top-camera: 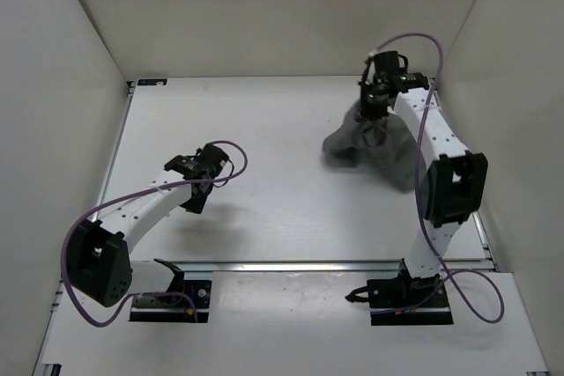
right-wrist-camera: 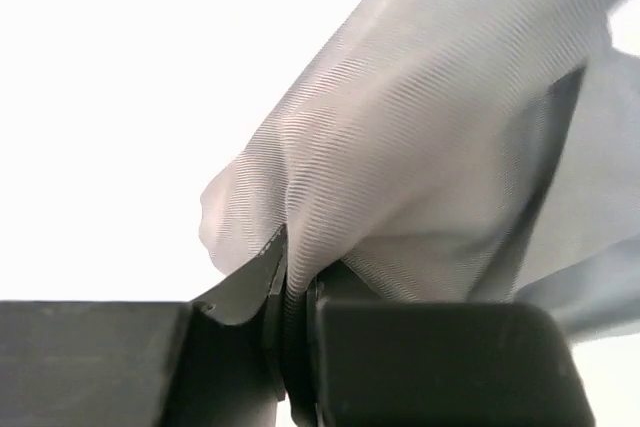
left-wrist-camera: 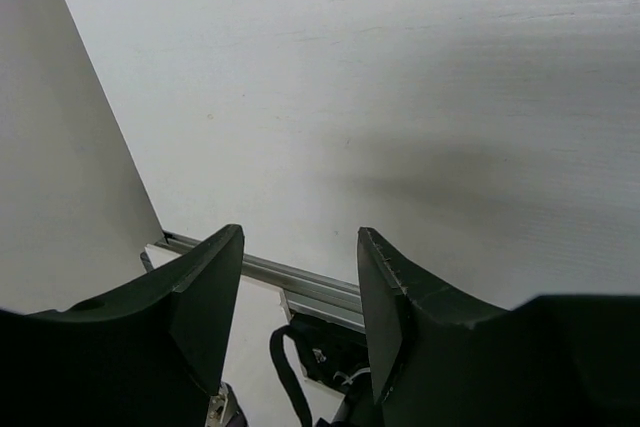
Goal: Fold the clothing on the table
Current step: Move the skirt to the center of the board
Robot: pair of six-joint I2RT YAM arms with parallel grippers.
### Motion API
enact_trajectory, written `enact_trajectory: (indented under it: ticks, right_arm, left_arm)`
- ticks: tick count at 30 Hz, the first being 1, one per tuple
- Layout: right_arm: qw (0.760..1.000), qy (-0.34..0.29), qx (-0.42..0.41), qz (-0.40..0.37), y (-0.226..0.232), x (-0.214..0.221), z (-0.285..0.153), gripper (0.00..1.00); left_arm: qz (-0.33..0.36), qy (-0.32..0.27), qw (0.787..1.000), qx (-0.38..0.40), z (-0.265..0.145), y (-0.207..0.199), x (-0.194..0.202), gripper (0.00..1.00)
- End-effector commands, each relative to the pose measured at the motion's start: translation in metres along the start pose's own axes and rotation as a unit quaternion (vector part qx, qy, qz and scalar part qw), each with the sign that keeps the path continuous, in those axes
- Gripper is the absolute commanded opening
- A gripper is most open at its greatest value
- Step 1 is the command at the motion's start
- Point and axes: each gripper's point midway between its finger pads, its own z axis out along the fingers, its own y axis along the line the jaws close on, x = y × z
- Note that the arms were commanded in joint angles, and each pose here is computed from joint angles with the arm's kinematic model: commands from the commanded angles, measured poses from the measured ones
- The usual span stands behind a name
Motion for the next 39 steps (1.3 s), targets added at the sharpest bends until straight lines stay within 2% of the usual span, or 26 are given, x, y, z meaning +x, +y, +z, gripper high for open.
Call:
enact_trajectory:
  ticks: [1,4,6,8,9,10,11,12,13,15,16,19,21,24,25,26,28,29,31,33,34,35,36,38,39]
  right_arm:
    - [0.970,-0.140,-0.196,-0.028,0.115,-0.042,-0.133,0.00]
    - [0.954,-0.129,-0.269,0.001,0.138,-0.027,-0.154,0.00]
    - [0.954,-0.110,-0.278,0.028,0.130,-0.012,-0.144,0.00]
    - [0.963,-0.073,-0.251,0.066,0.106,0.024,-0.120,0.04]
    - [0.964,-0.059,-0.249,0.076,0.098,0.035,-0.112,0.19]
    - [0.968,-0.034,-0.233,0.092,0.080,0.054,-0.097,0.29]
    - [0.975,0.009,-0.192,0.108,0.062,0.085,-0.079,0.45]
    - [0.979,0.003,-0.176,0.106,0.055,0.083,-0.077,0.49]
    - [0.983,0.028,-0.152,0.101,0.047,0.102,-0.069,0.53]
    - [0.991,0.046,-0.072,0.100,0.020,0.124,-0.056,0.56]
    - [0.991,0.055,-0.060,0.107,0.014,0.134,-0.055,0.57]
    - [0.991,0.062,-0.002,0.117,-0.012,0.157,-0.051,0.57]
    - [0.990,0.071,-0.004,0.122,-0.016,0.172,-0.051,0.57]
    - [0.992,0.054,-0.013,0.113,-0.009,0.178,-0.066,0.58]
    - [0.993,0.057,-0.014,0.102,-0.003,0.183,-0.067,0.63]
    - [0.993,0.072,-0.018,0.095,0.002,0.192,-0.067,0.63]
    - [0.994,0.095,-0.006,0.058,0.011,0.211,-0.062,0.64]
    - [0.992,0.112,0.007,0.052,0.007,0.221,-0.060,0.65]
    - [0.990,0.128,0.047,0.029,-0.008,0.234,-0.052,0.65]
    - [0.989,0.137,0.060,0.017,-0.019,0.236,-0.048,0.65]
    - [0.989,0.131,0.063,0.013,-0.025,0.234,-0.044,0.65]
    - [0.989,0.132,0.063,0.019,-0.030,0.234,-0.043,0.66]
    - [0.989,0.137,0.057,0.018,-0.030,0.236,-0.039,0.65]
    - [0.987,0.145,0.059,0.022,-0.035,0.238,-0.035,0.66]
    - [0.986,0.152,0.065,0.021,-0.038,0.241,-0.032,0.65]
  left_arm:
    - [-0.049,-0.020,0.999,-0.009,-0.012,0.018,-0.012,0.60]
    - [-0.110,-0.038,0.993,0.012,-0.027,0.030,-0.030,0.61]
    - [-0.128,-0.059,0.990,0.028,-0.037,0.032,-0.040,0.60]
    - [-0.136,-0.080,0.987,0.040,-0.042,0.029,-0.046,0.60]
    - [-0.134,-0.083,0.986,0.044,-0.042,0.027,-0.046,0.60]
    - [-0.130,-0.080,0.987,0.053,-0.041,0.022,-0.042,0.60]
    - [-0.130,-0.077,0.986,0.065,-0.038,0.015,-0.039,0.60]
    - [-0.132,-0.077,0.986,0.072,-0.039,0.013,-0.039,0.60]
    - [-0.139,-0.078,0.983,0.087,-0.039,0.007,-0.040,0.60]
    - [-0.151,-0.071,0.979,0.119,-0.040,-0.004,-0.038,0.60]
    - [-0.161,-0.063,0.974,0.147,-0.042,-0.014,-0.037,0.58]
    - [-0.203,-0.055,0.953,0.216,-0.053,-0.037,-0.040,0.55]
    - [-0.231,-0.049,0.937,0.258,-0.060,-0.052,-0.038,0.56]
    - [-0.276,-0.055,0.897,0.341,-0.083,-0.082,-0.034,0.52]
    - [-0.287,-0.049,0.881,0.373,-0.095,-0.095,-0.031,0.51]
    - [-0.301,-0.061,0.865,0.397,-0.101,-0.103,-0.030,0.51]
    - [-0.336,-0.042,0.833,0.436,-0.111,-0.129,-0.020,0.52]
    - [-0.337,-0.039,0.828,0.446,-0.105,-0.140,-0.014,0.51]
    - [-0.335,-0.008,0.827,0.451,-0.095,-0.161,0.001,0.51]
    - [-0.314,0.016,0.848,0.427,-0.084,-0.172,0.011,0.51]
    - [-0.304,0.016,0.864,0.401,-0.075,-0.172,0.013,0.53]
    - [-0.292,0.020,0.872,0.392,-0.073,-0.173,0.016,0.58]
    - [-0.288,0.025,0.878,0.381,-0.070,-0.175,0.015,0.61]
    - [-0.281,0.037,0.886,0.368,-0.061,-0.180,0.021,0.61]
    - [-0.285,0.047,0.882,0.371,-0.058,-0.184,0.023,0.62]
